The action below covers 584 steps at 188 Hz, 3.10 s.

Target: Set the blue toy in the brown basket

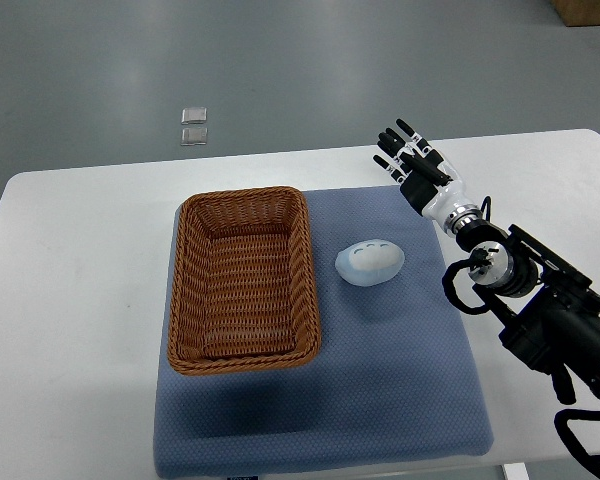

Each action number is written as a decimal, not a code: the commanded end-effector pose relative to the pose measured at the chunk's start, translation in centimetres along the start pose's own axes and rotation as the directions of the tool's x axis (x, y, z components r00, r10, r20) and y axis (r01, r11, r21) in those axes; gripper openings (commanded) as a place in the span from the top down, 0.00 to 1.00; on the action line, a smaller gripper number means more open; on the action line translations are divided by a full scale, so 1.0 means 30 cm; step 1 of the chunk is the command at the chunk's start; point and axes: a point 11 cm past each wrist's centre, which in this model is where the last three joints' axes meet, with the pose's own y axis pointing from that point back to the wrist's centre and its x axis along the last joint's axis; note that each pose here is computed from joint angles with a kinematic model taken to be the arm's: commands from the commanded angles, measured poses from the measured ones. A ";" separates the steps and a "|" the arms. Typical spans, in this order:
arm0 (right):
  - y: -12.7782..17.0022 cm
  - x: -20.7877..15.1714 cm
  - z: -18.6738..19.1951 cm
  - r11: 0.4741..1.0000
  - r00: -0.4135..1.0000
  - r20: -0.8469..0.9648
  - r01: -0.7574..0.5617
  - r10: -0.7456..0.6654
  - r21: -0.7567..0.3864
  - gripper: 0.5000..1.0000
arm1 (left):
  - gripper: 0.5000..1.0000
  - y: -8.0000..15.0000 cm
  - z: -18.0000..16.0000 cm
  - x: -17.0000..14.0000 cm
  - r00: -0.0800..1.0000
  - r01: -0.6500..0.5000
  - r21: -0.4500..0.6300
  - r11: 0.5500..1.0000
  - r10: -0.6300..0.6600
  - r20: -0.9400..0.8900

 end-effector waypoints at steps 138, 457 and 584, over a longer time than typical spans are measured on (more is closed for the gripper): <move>-0.047 -0.250 -0.156 0.910 0.383 -0.827 0.220 -0.411 -0.351 0.20 | 0.00 0.000 0.003 -0.006 1.000 0.005 -0.002 1.000 -0.005 0.003; 0.112 -0.215 0.033 0.668 -0.379 -0.557 -0.305 -0.739 -0.679 0.26 | 0.00 0.000 -0.001 0.009 1.000 -0.009 0.000 1.000 0.009 0.000; 0.079 -0.387 -0.262 0.734 -0.478 -0.574 -0.275 -0.665 -0.621 1.00 | 0.00 0.000 -0.001 0.009 1.000 -0.009 0.000 1.000 0.009 0.000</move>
